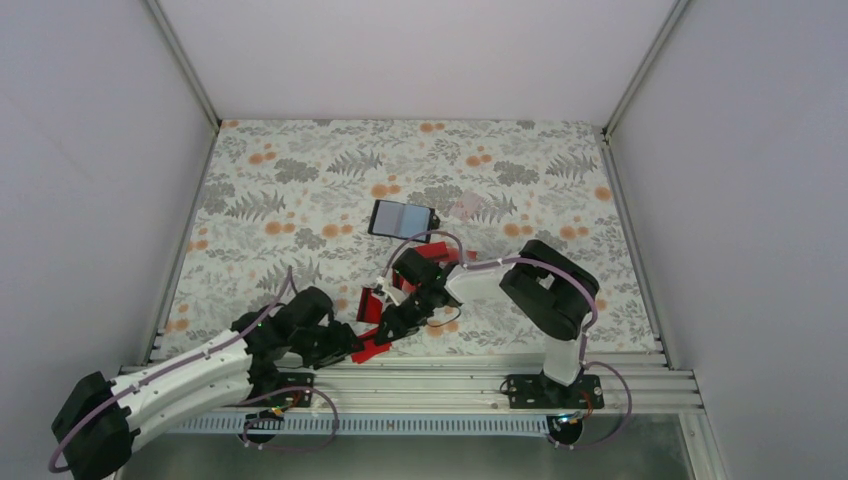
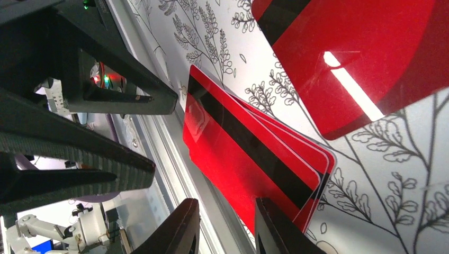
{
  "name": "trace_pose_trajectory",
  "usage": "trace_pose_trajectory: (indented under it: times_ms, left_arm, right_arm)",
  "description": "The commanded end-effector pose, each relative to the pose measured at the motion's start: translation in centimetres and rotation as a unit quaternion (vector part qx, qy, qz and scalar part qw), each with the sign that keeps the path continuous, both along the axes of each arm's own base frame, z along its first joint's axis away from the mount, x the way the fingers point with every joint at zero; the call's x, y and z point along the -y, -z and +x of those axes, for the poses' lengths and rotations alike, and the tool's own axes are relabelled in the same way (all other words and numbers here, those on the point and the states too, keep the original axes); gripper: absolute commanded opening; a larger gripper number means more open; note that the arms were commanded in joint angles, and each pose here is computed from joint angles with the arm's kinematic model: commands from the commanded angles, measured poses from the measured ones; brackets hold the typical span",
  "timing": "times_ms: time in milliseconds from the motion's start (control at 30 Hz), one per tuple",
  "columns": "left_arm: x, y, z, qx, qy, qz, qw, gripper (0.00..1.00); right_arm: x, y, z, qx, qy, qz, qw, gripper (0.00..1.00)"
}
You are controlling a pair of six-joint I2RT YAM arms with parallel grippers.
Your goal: Put the credit cards into the card holder
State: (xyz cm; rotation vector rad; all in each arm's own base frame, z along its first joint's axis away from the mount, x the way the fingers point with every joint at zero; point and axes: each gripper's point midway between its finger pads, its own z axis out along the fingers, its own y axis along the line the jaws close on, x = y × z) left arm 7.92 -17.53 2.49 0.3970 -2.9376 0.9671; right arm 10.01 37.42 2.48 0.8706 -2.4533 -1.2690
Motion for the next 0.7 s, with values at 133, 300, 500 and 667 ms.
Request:
trace_pose_trajectory:
  times_ms: [133,300,500,667]
  left_arm:
    - [-0.3,1.4,-2.2,-0.049,0.005,0.025,0.998,0.6]
    - [-0.1,1.7,-1.8,-0.04,-0.011,0.023,0.999,0.6]
    - [0.4,1.7,-1.2,-0.03,-0.043,-0.013,0.999,0.6]
    - [0.8,1.7,-1.1,-0.025,-0.058,-0.051,0.997,0.59]
  right_arm:
    - [1.0,2.7,-0.7,-0.001,-0.001,-0.027,1.0,0.27]
    - [1.5,3.5,-1.1,-0.005,-0.004,-0.038,0.999,0.25]
    - [2.1,4.1,-1.5,-0.007,-0.009,-0.045,0.999,0.25]
    - [2.4,4.5,-1.7,-0.009,-0.014,-0.048,0.999,0.25]
